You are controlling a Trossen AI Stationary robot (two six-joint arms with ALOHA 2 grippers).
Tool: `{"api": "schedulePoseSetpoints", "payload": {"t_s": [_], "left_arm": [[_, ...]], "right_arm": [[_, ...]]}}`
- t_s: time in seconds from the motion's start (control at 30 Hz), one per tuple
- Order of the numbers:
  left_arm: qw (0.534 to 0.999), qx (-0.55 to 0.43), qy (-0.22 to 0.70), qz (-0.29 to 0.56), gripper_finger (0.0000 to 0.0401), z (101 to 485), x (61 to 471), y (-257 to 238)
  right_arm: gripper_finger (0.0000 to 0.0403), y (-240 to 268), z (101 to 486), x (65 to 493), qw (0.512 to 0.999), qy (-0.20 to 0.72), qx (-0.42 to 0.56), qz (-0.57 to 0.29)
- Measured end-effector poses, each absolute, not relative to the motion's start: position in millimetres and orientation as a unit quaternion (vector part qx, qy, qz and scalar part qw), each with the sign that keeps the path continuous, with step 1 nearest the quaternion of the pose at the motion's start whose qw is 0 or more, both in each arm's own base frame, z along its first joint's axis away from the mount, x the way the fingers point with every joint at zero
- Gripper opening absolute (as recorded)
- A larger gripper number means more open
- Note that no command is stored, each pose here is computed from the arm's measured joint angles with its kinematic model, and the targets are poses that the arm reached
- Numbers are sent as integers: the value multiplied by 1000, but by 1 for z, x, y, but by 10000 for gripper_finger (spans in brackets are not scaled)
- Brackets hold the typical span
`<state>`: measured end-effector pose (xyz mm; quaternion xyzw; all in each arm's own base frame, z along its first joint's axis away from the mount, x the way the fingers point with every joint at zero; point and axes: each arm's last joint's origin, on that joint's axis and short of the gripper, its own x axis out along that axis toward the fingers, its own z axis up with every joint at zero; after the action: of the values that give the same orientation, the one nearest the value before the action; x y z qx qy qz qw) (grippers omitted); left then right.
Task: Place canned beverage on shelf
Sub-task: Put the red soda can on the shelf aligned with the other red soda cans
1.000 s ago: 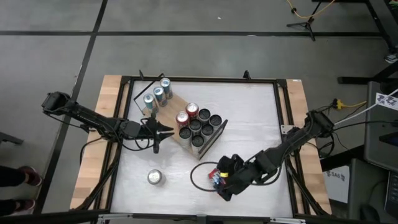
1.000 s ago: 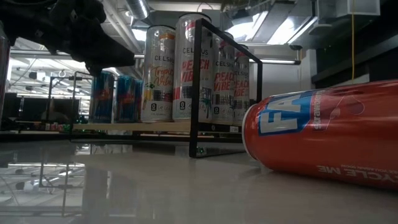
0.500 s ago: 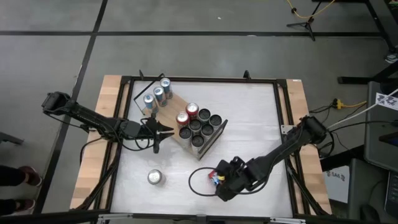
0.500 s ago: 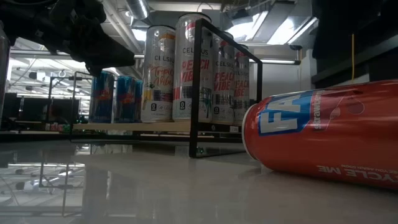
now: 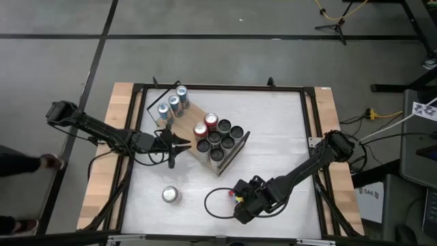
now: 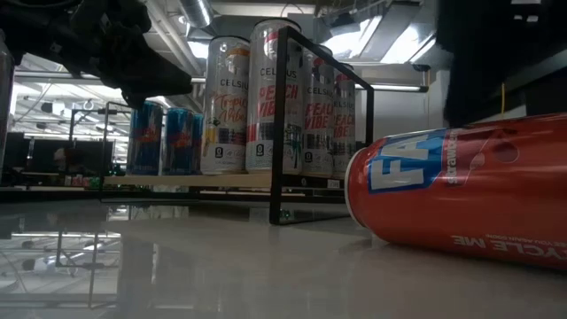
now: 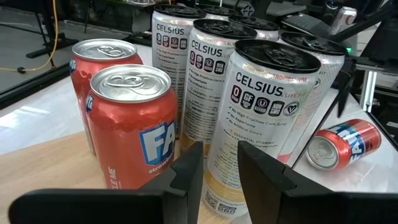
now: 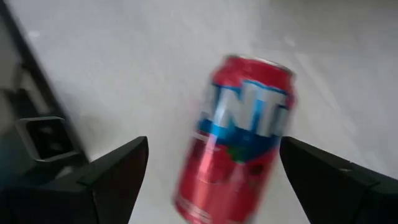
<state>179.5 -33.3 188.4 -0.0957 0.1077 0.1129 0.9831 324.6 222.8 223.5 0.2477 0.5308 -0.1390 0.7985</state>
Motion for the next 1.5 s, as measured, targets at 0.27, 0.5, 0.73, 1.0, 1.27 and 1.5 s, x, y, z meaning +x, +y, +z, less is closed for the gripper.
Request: {"api": "schedulePoseSetpoints", "payload": {"t_s": [0.27,0.5,0.73,1.0,1.27,1.5], "left_arm": [[983,-96,108,113,93,188,180,-33],[983,-96,108,113,93,188,180,-33],[983,-96,108,113,93,188,180,-33],[983,-96,108,113,93,188,180,-33],[983,-96,107,113,93,189,180,-33],[983,-97,104,113,93,189,180,-33]], "right_arm": [[358,227,221,330,809,511,265,-121],[358,229,207,334,802,522,258,-134],[358,228,197,335,804,521,239,-156],[358,229,186,336,795,533,235,-168],[358,234,155,339,764,579,230,-168],[329,235,149,339,758,587,227,-170]]}}
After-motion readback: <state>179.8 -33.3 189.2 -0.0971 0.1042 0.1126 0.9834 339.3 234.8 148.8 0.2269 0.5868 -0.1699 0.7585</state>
